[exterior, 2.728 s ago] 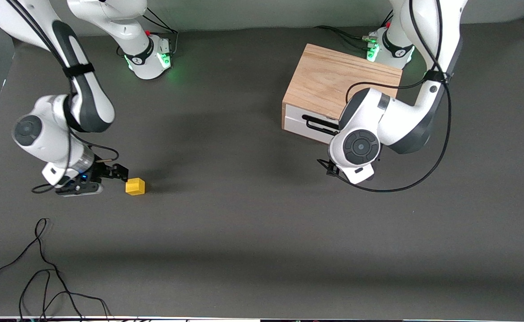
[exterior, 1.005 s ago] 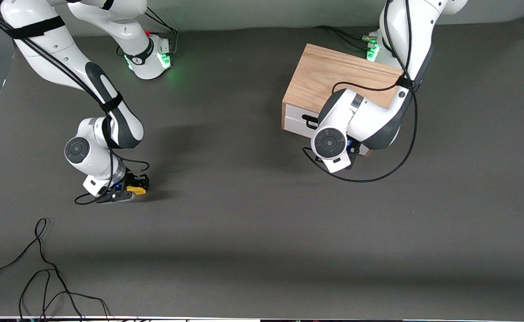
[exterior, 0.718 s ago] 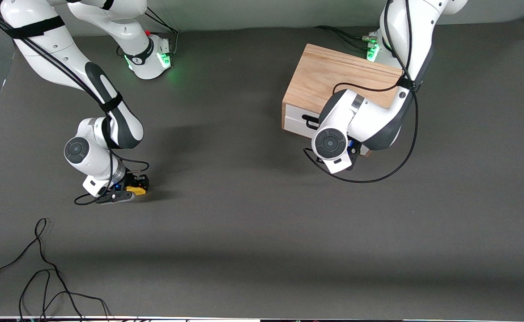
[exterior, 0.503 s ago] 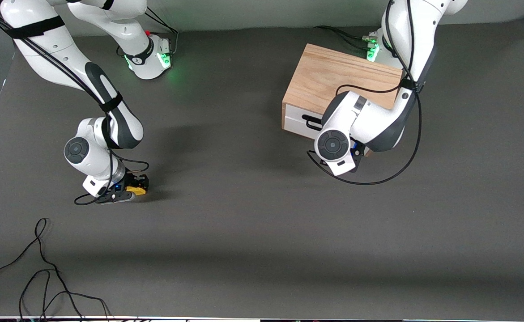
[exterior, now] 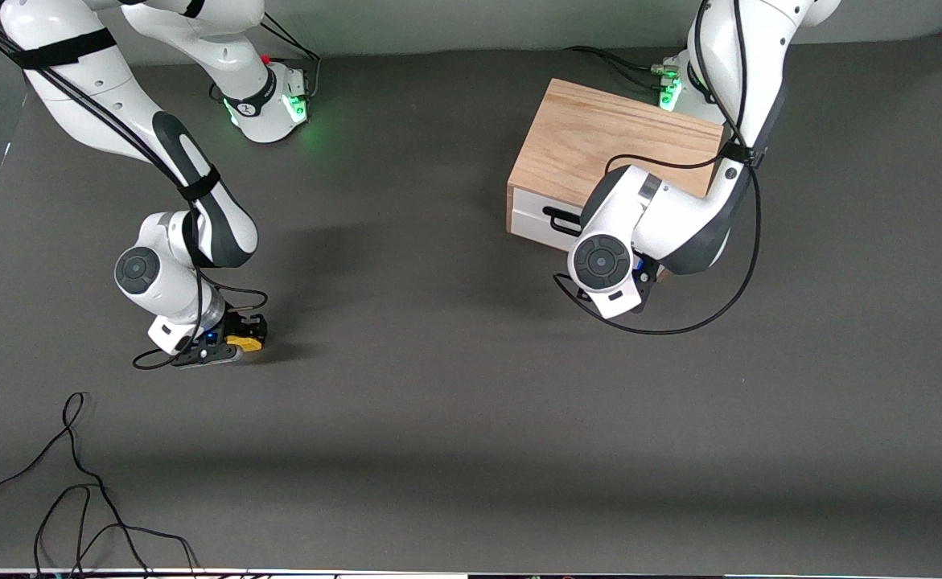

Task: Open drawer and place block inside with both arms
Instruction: 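Pull the drawer handle outward with the left gripper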

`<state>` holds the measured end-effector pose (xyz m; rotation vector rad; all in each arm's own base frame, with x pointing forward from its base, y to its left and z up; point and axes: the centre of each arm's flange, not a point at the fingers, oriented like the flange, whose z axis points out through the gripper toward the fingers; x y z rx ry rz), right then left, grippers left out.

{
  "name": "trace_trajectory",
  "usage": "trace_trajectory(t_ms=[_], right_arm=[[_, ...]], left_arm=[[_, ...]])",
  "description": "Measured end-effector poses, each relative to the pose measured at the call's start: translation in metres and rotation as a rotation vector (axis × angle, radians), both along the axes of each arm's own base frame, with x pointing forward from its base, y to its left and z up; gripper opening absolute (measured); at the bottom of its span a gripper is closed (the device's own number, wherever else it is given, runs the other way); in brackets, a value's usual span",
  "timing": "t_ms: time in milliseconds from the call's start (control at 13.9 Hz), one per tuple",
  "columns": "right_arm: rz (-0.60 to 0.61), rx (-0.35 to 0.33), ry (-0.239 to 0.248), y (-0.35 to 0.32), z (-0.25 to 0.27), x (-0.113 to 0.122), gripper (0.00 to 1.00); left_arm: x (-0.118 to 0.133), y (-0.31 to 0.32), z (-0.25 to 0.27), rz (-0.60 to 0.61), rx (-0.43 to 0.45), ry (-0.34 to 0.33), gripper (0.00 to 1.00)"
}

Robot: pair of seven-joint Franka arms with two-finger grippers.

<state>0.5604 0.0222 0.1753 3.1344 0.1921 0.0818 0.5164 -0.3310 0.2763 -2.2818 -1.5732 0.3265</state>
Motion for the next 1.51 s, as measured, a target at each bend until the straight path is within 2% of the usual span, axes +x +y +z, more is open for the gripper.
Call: trace_trajectory(t_ms=[431,862,1005,1221,1508], right_arm=[[0.000,0.000,-0.001,0.000,0.000,0.000,0.55],[0.000,0.000,-0.007,0.000,0.003,0.003,0.55],[0.000,0.000,0.001,0.000,0.004,0.004,0.55],[0.000,0.000,0.021,0.000,0.013,0.011,0.55],[0.000,0.000,0.048,0.001,0.035,0.023,0.55]], left_arm=[[0.015,-0.008,0.010,0.002,-0.021,-0.033,1.00],[0.045,-0.020,0.011,-0.005,-0.039,-0.085,1.00],[0.053,-0.023,0.016,-0.006,-0.058,-0.128,1.00],[0.070,-0.031,0.024,-0.005,-0.108,-0.228,1.00],[0.082,-0.034,0.032,-0.010,-0.125,-0.284,1.00]])
